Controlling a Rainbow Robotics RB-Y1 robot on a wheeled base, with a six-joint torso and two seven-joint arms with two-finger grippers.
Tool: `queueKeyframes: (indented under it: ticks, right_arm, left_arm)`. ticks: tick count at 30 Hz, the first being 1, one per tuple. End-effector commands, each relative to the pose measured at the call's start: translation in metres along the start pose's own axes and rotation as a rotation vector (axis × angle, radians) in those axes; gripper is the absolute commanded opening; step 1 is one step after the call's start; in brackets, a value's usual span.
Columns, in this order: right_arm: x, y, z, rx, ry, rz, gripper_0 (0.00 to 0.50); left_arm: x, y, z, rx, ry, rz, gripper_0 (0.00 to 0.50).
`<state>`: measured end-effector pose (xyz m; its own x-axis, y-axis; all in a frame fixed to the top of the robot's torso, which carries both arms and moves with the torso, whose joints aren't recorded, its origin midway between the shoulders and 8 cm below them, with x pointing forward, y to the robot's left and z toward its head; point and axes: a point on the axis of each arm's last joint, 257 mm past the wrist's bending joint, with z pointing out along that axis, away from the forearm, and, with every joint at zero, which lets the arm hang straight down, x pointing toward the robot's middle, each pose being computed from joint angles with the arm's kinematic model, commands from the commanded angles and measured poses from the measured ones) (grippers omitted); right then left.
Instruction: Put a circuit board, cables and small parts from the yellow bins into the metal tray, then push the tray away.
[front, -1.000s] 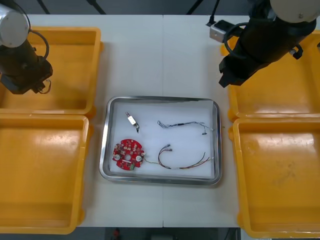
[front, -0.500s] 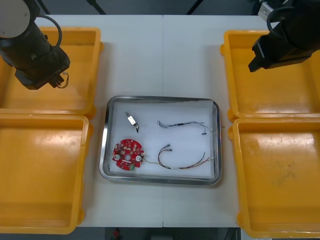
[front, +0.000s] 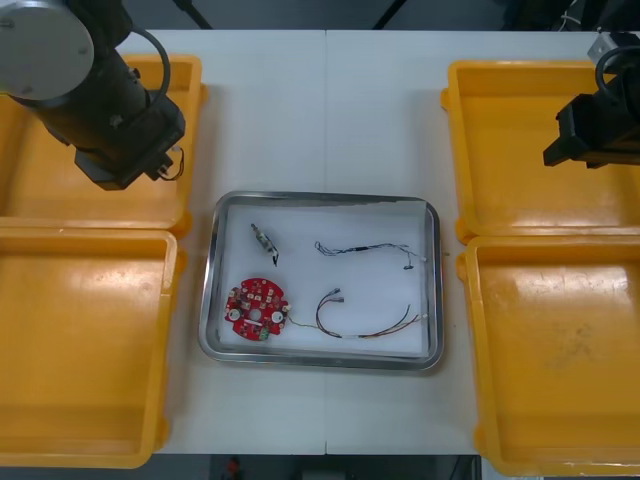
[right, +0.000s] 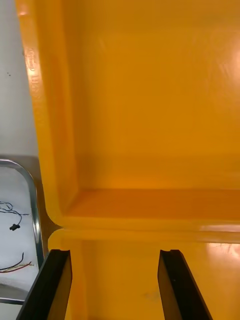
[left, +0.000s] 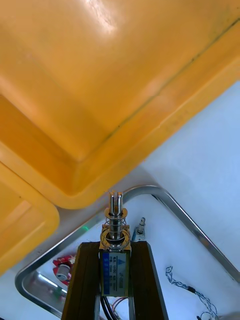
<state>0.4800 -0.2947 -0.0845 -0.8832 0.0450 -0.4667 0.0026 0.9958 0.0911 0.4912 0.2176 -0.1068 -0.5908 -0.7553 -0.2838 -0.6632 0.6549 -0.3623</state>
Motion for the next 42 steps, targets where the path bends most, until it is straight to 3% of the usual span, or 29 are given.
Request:
queueKeyframes:
  ticks: [1,8,14,19,28,36,42]
  right_arm:
    - [0.006,-0.032,-0.017,0.043,-0.064,0.080,0.500]
    - [0.025,-0.051,-0.022,0.045,-0.089,0.130,0.500]
    - [0.043,-0.071,-0.023,0.057,-0.095,0.175,0.500]
    - [0.055,-0.074,-0.019,0.061,-0.079,0.164,0.500]
    - [0.074,-0.075,-0.010,0.063,-0.039,0.141,0.500]
    - [0.099,-0.079,-0.001,0.075,0.004,0.118,0.500]
    - [0.107,-0.079,0.001,0.081,0.015,0.104,0.500]
  left_arm:
    - [0.034,-0.034,0.003,0.050,-0.041,0.027,0.000]
    - [0.066,-0.048,0.034,0.046,-0.076,0.071,0.000]
    - [0.093,-0.066,0.049,0.062,-0.071,0.089,0.000]
    - [0.111,-0.075,0.060,0.069,-0.089,0.110,0.000]
    - [0.140,-0.082,0.079,0.062,-0.068,0.130,0.000]
    - [0.150,-0.092,0.109,0.096,-0.092,0.127,0.000]
    - [0.153,-0.087,0.119,0.073,-0.096,0.127,0.000]
